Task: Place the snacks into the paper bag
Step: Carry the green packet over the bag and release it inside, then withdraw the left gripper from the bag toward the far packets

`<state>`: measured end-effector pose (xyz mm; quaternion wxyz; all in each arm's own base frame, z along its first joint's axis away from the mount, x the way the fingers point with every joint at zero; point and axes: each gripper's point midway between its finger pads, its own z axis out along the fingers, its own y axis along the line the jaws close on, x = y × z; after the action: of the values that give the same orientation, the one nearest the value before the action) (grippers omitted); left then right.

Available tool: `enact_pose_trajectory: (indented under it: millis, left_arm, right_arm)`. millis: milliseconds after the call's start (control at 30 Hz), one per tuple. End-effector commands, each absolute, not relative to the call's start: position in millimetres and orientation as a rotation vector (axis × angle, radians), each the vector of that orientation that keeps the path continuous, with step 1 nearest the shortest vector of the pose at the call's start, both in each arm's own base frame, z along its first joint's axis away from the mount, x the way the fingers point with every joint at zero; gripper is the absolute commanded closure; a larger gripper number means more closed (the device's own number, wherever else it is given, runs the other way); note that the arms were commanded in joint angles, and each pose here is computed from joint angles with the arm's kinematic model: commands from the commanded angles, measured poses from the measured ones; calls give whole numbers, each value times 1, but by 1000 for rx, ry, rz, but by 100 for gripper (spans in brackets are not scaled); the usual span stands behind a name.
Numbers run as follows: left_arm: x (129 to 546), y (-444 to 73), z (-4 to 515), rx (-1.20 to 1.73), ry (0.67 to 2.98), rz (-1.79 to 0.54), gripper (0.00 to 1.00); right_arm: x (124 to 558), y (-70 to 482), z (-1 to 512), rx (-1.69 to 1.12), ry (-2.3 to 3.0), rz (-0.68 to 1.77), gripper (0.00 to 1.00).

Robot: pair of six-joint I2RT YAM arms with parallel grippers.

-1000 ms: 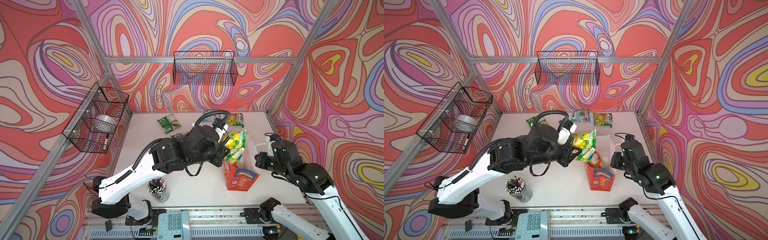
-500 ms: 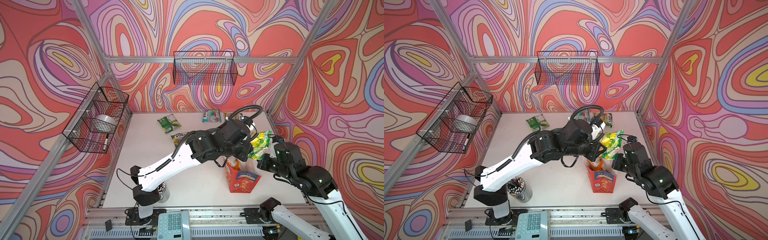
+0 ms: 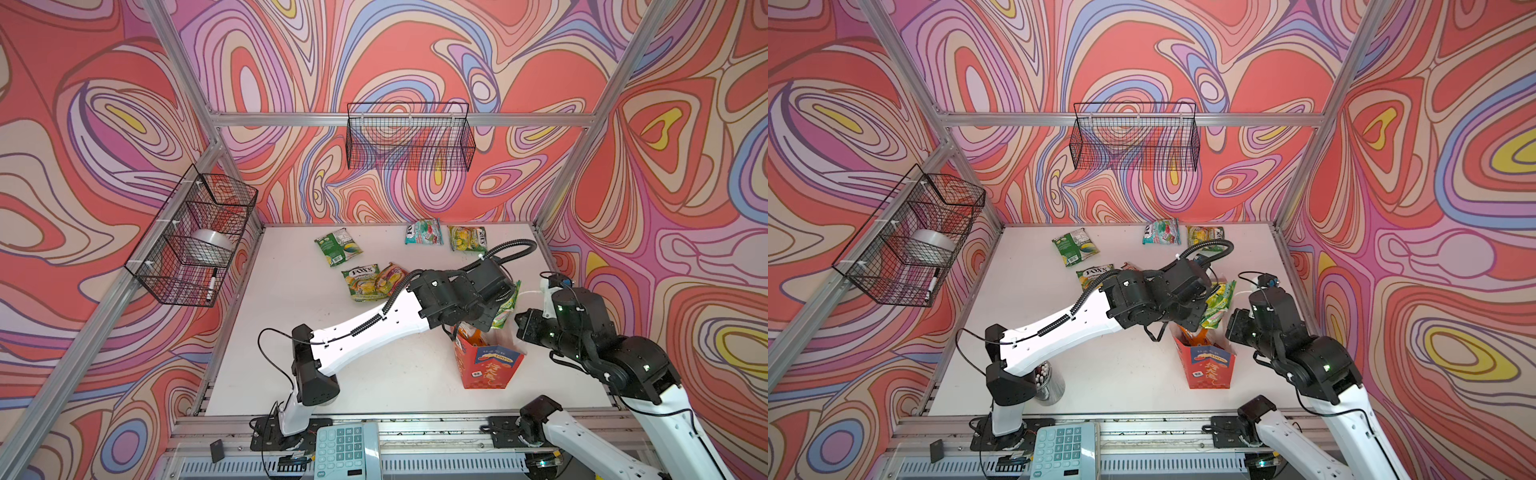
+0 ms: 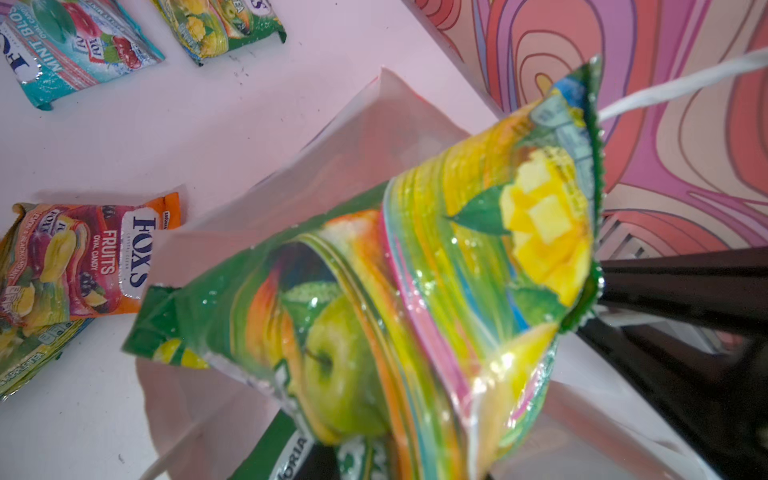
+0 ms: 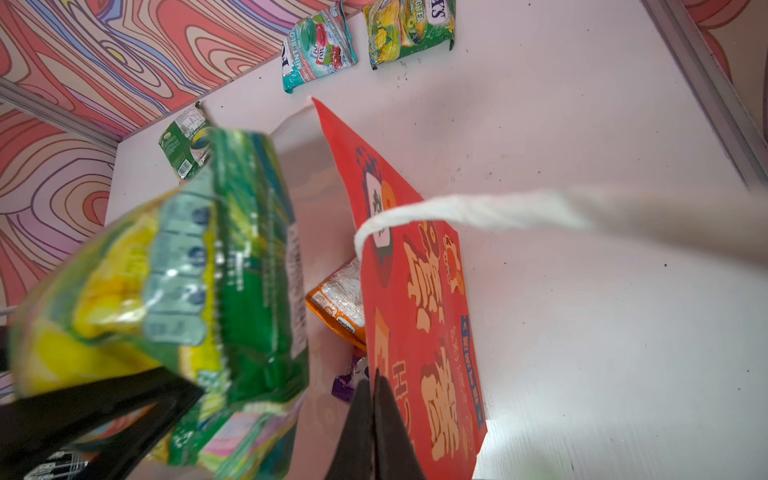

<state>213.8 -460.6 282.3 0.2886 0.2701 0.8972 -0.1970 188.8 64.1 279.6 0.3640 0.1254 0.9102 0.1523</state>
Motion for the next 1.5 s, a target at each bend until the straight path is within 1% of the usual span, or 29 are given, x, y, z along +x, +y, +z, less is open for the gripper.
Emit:
enact_pose_trajectory:
  millis: [0, 67, 167, 300, 367, 600, 633, 733, 767, 800, 933, 1133, 1233, 1367, 1467]
  left_arm:
    - [222, -458, 276, 683, 2399, -457, 75]
    - [222, -461, 268, 696, 2413, -449, 74]
    - [221, -472, 263, 719, 2422, -476, 69]
    - [223, -479, 258, 724, 2431, -466, 49]
    - [222, -482, 258, 724, 2433, -484, 44]
    - [210, -480, 278, 712, 2415, -621, 34]
    - [208, -478, 285, 710, 2401, -645, 32]
    - [202, -473, 313, 705, 2338, -734, 21]
    - [201, -471, 322, 706, 2310, -763, 5]
    - [200, -468, 330, 705, 2282, -782, 0]
    - [191, -456, 349, 723, 2239, -828, 0]
    - [170, -434, 388, 706, 2152, -1001, 0]
    - [168, -410, 402, 661, 2112, -1000, 0]
    - [170, -373, 405, 598, 2090, -918, 0]
    - [166, -368, 418, 621, 2017, -978, 0]
  right_arm:
    - [197, 65, 283, 340, 2304, 396, 100]
    - [200, 67, 281, 338, 2315, 395, 100]
    - [200, 70, 280, 339, 2308, 420, 100]
    - [204, 69, 281, 338, 2302, 403, 100]
    - [203, 70, 281, 337, 2303, 414, 100]
    - [202, 67, 273, 348, 2312, 394, 100]
    - [201, 68, 273, 349, 2310, 404, 100]
    - [200, 68, 271, 359, 2293, 421, 100]
    - [200, 66, 270, 362, 2293, 412, 100]
    - [200, 66, 269, 363, 2298, 405, 100]
    - [200, 69, 263, 375, 2310, 429, 100]
    - [207, 70, 254, 381, 2321, 400, 100]
    - [214, 73, 253, 379, 2313, 406, 100]
    - [226, 81, 252, 368, 2322, 414, 100]
    - [230, 87, 253, 372, 2311, 457, 100]
